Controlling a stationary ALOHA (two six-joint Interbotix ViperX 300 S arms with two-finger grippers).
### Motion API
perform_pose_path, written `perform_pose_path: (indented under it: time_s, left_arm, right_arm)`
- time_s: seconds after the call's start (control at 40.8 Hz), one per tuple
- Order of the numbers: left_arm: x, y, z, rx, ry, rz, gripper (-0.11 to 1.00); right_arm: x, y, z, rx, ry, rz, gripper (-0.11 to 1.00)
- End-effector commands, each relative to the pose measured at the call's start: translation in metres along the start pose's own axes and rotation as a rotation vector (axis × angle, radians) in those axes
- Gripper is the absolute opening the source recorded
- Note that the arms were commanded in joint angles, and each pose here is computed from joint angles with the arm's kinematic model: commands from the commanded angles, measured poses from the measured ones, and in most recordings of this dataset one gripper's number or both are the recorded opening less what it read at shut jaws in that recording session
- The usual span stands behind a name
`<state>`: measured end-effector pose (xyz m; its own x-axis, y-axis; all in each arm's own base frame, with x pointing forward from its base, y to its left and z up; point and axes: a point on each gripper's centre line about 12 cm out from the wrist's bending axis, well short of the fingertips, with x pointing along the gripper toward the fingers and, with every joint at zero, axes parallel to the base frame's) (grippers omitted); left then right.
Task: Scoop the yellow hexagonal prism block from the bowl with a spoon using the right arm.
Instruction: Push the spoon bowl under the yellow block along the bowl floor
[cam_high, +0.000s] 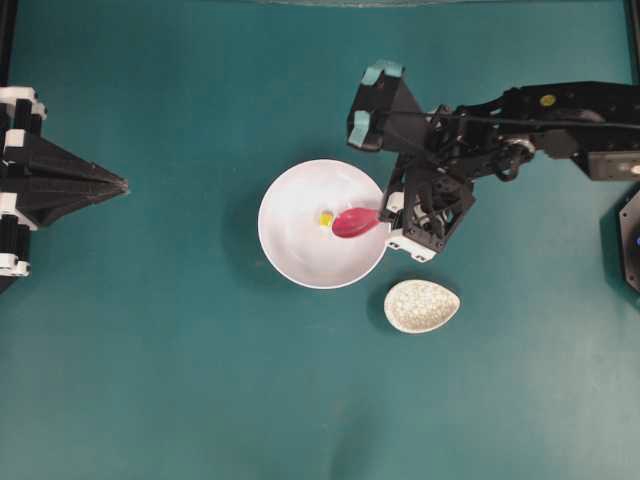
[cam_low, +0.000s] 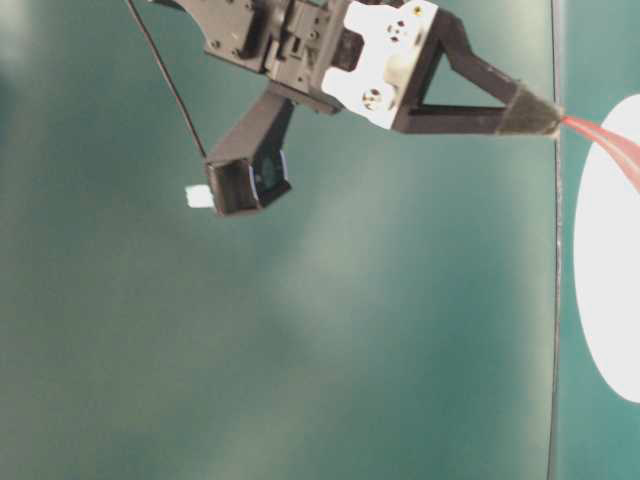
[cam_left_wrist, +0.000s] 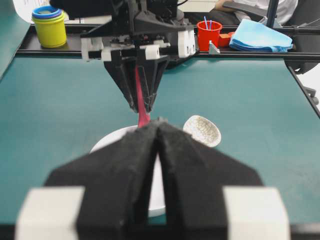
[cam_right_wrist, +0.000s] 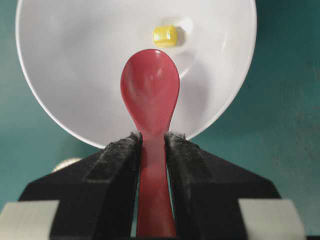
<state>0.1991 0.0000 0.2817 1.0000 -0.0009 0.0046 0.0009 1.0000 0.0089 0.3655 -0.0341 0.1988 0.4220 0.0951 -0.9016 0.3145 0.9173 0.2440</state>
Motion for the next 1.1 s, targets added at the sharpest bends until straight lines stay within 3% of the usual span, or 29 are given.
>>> perform_pose_path:
  time_s: [0.0,1.078]
  left_arm:
    - [0.003,0.000,0.012,0.005,-0.029,0.001,0.04]
    - [0.002,0.000,0.013,0.003,-0.032,0.001,0.04]
  right_arm:
    - [-0.006,0.004,0.009,-0.003,-0.009,0.006,0.25]
    - [0.016,0.001,0.023,-0.032,-0.013,-0.019,0.25]
